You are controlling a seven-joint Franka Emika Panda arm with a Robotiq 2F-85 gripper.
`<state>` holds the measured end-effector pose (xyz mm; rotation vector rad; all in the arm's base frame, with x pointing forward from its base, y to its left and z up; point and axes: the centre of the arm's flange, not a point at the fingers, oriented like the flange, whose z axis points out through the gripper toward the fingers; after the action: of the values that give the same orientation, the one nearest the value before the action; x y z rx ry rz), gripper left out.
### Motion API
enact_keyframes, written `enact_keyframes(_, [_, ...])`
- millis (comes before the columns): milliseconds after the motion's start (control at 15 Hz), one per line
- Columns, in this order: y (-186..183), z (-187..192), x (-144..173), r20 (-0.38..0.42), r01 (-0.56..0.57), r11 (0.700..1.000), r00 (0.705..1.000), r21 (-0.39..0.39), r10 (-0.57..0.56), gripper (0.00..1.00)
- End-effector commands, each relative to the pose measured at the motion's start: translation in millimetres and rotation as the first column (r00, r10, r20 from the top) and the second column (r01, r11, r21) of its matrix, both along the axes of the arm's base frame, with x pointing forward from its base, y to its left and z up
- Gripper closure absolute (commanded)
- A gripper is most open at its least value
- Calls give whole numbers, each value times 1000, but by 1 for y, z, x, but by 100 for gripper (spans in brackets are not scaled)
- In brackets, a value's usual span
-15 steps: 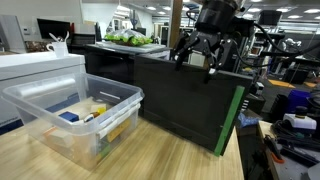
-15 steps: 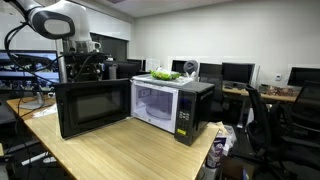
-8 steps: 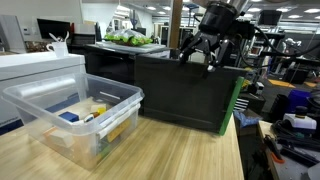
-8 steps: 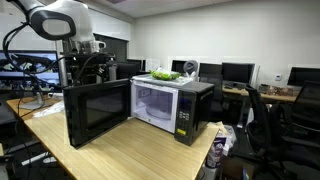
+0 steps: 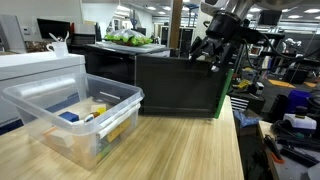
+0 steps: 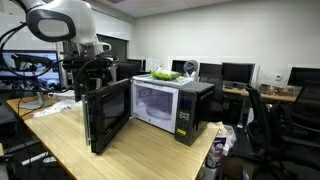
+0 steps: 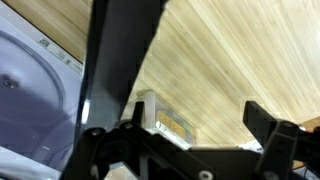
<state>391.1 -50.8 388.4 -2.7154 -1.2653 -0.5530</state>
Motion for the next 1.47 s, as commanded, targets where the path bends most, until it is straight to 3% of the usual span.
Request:
enact_keyframes(0, [-30,-5,-11,5,105,994,994,30,-105,0])
enact_keyframes(333, [-82,-13,-17,-22,255,963,967,85,-254,0])
enact_keyframes(667, [-140,-11,-16,-29,427,892,903,149,-428,0])
enact_keyframes(1000, [-165,24,5,19,516,825,845,231,-535,0])
enact_keyframes(1200, [-166,47,22,35,531,812,831,242,-554,0])
enact_keyframes(1400, [-146,44,30,-22,509,829,855,231,-518,0])
